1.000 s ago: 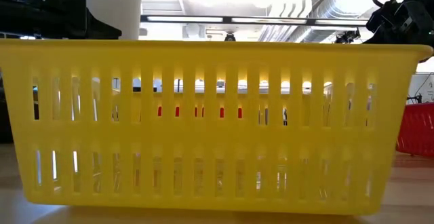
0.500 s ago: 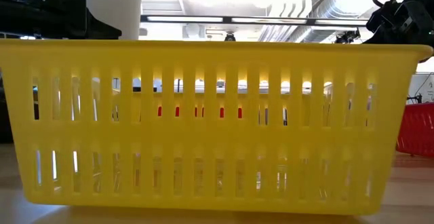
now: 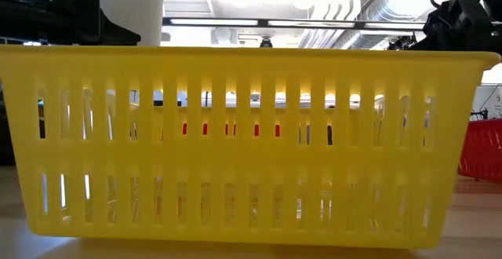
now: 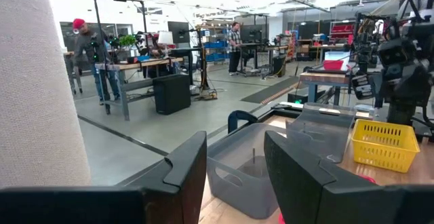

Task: Stack baskets by color
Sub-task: Stack the right black bin on the middle black bin

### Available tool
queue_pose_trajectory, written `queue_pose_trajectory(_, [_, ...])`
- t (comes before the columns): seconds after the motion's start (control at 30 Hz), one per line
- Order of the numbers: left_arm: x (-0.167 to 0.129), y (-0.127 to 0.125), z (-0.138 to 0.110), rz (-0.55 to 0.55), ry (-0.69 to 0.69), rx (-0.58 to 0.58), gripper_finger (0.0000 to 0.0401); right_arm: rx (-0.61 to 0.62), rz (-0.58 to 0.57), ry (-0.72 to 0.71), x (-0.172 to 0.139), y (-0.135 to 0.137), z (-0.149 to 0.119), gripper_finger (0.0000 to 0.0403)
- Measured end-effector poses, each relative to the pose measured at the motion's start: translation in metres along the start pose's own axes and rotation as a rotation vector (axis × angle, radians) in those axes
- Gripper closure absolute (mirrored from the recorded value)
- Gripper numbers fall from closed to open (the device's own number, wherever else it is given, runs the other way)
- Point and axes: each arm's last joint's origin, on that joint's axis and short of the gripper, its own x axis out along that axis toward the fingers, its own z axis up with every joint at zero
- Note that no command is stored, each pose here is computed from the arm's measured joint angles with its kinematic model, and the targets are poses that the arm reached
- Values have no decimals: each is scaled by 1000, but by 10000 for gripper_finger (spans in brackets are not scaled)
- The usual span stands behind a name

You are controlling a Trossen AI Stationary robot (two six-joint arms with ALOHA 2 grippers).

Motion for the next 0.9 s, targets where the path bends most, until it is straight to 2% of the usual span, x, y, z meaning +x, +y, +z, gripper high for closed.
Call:
queue_pose_trajectory(0.07, [0,0,0,0,-4,-4,266,26,-19,-8,0,-1,0,284])
queue_pose_trajectory(0.37, [0,0,0,0,1,-76,266,-48,-18,-21,0,0,1,284])
queue_pose_trajectory(0.9, [0,0,0,0,1,-76,266,-46,-97,-76,0,-2,4,284])
